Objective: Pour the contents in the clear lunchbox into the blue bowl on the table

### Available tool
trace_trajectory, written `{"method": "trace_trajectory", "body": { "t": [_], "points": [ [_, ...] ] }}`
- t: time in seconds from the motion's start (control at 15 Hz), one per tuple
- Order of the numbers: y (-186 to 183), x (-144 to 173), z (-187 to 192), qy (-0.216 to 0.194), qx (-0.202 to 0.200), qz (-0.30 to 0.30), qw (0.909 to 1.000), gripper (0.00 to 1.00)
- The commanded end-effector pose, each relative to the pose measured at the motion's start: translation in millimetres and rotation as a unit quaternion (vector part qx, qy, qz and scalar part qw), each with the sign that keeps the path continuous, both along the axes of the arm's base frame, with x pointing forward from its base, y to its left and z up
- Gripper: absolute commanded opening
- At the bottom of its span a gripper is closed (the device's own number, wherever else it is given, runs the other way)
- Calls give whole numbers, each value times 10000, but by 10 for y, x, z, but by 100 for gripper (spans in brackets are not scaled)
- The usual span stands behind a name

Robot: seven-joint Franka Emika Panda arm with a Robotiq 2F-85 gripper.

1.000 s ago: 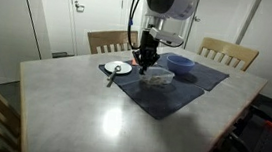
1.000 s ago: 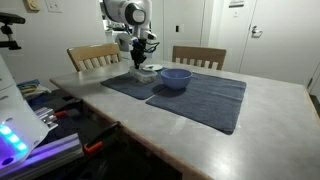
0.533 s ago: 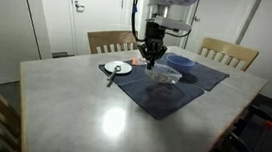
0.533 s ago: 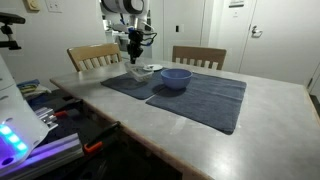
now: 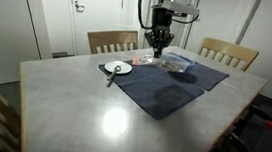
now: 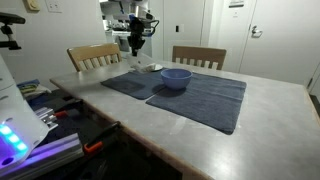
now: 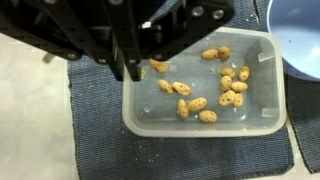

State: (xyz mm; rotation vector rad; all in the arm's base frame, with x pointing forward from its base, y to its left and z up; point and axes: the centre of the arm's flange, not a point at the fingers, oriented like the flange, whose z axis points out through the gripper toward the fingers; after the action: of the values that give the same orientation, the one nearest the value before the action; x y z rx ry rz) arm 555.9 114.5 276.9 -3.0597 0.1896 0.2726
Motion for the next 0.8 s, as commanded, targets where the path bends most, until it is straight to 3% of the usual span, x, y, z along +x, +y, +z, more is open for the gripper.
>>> {"method": "trace_trajectory", "body": {
  "t": [0.0,0.33,0.4,0.73],
  "points": [
    [-198,-139,255,-151,-13,39,9999,2],
    [-482,-195,483,-376,148,16,9992,2],
    [-327,-51,394,-319,48,-17,9995,9],
    [-434,-96,457,-359,58,-27,9993,9]
  ]
}}
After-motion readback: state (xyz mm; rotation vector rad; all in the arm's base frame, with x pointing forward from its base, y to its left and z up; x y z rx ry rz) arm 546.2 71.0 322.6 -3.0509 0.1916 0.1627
